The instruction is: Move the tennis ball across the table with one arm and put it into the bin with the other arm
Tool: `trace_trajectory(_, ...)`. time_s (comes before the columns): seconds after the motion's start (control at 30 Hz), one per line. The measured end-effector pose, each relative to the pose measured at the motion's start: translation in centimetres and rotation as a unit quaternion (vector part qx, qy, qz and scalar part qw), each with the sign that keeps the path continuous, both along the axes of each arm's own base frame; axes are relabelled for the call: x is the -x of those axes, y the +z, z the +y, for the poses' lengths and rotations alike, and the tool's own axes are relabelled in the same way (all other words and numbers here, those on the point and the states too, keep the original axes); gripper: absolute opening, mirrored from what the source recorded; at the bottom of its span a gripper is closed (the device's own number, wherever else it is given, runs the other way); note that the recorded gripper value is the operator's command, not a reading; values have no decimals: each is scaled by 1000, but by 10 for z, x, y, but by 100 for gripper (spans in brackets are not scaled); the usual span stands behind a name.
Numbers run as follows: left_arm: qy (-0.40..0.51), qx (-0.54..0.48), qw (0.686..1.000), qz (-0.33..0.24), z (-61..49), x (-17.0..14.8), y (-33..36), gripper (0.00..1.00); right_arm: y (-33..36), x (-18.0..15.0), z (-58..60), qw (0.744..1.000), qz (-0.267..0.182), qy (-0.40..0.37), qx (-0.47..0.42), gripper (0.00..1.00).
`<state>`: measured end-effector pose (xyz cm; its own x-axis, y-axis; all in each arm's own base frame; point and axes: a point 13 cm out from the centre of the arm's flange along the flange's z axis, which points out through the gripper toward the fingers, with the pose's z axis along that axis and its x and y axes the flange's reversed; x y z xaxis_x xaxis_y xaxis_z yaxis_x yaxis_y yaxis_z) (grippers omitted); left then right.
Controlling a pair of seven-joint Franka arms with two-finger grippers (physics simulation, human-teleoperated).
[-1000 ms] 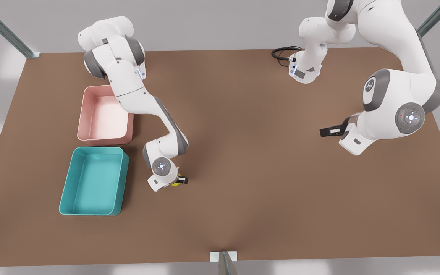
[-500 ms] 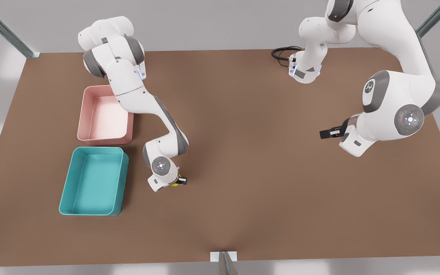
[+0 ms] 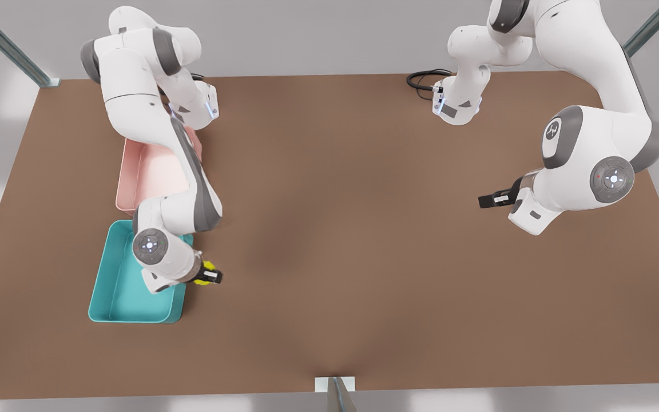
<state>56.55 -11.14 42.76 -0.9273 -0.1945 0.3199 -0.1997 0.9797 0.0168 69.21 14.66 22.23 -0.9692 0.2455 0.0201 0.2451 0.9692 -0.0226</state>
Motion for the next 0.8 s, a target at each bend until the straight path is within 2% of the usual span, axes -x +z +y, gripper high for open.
trace_trajectory(0.23,2,-1,1000,1,0,0,0,100,-1,25,-156,995,80,24,55,75)
trace_trajectory(0.27,3,-1,1000,1,0,0,0,100,-7,29,-167,994,91,31,54,100)
trace_trajectory(0.4,4,-1,1000,1,0,0,0,100,-16,38,-179,990,115,74,46,100)
trace_trajectory(0.5,5,-2,1000,1,0,0,0,100,-6,36,-171,988,114,98,33,100)
trace_trajectory(0.6,6,-3,1000,1,2,0,1,100,90,17,-140,991,71,107,26,100)
trace_trajectory(0.63,6,-3,1000,1,3,1,2,100,133,21,-134,993,54,107,24,100)
trace_trajectory(0.73,5,-5,1000,6,3,5,5,100,249,65,-124,993,12,113,16,100)
trace_trajectory(0.8,3,-6,1000,15,4,11,6,100,288,102,-126,994,7,109,13,100)
